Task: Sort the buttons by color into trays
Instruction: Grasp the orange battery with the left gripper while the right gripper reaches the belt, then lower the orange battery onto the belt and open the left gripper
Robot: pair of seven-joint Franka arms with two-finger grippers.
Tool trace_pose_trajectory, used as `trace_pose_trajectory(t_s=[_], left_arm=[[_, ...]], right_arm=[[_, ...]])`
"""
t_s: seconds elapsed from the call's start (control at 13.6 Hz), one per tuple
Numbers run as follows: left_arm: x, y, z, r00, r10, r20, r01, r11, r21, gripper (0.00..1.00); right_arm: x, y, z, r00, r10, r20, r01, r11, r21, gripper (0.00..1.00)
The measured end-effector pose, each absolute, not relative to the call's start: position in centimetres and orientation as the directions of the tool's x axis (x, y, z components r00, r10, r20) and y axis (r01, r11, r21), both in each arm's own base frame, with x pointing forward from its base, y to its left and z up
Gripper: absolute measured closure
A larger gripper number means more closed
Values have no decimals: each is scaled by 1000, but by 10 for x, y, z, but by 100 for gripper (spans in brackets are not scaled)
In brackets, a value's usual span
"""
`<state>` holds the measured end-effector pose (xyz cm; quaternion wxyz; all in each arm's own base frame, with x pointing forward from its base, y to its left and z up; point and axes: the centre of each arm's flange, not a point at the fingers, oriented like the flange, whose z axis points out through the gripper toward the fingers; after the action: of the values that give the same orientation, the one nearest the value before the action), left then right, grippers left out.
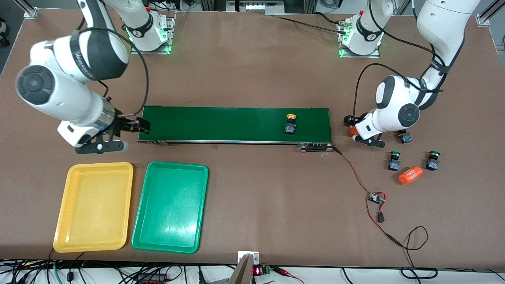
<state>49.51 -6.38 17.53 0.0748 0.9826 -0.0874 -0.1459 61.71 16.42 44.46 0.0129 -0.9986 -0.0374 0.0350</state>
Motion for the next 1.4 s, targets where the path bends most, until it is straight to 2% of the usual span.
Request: trace_pose_trajectory(t_s=[0.07, 0.3, 0.44, 0.59, 0.81, 1.03, 1.4], left_arm=[[498, -63, 185, 942, -195, -272, -152, -974, 169, 51], [515, -65, 243, 946, -232, -224, -202, -968, 148, 51], [525, -72, 284, 902, -399, -168, -374, -913, 160, 51], [536, -83, 307, 811, -576, -102, -556, -814, 169, 51], [526, -139, 307, 687, -722, -84, -701, -689, 182, 51], [499, -217, 303, 554, -828, -87, -807, -560, 187, 51], [485, -260, 297, 213, -965, -151, -973, -224, 62, 51]], right_arm=[[617, 175, 436, 996, 60, -63, 59, -998, -28, 0], [615, 210, 411, 998, 45, -44, 44, -999, -29, 0], [604, 243, 394, 998, 52, -42, 51, -998, -25, 0], [581, 284, 371, 998, 62, -33, 62, -998, 19, 0], [556, 317, 339, 996, 84, -42, 86, -994, 66, 0], [561, 309, 334, 996, 72, -43, 75, -995, 73, 0], [576, 274, 347, 995, 91, -30, 93, -993, 68, 0]])
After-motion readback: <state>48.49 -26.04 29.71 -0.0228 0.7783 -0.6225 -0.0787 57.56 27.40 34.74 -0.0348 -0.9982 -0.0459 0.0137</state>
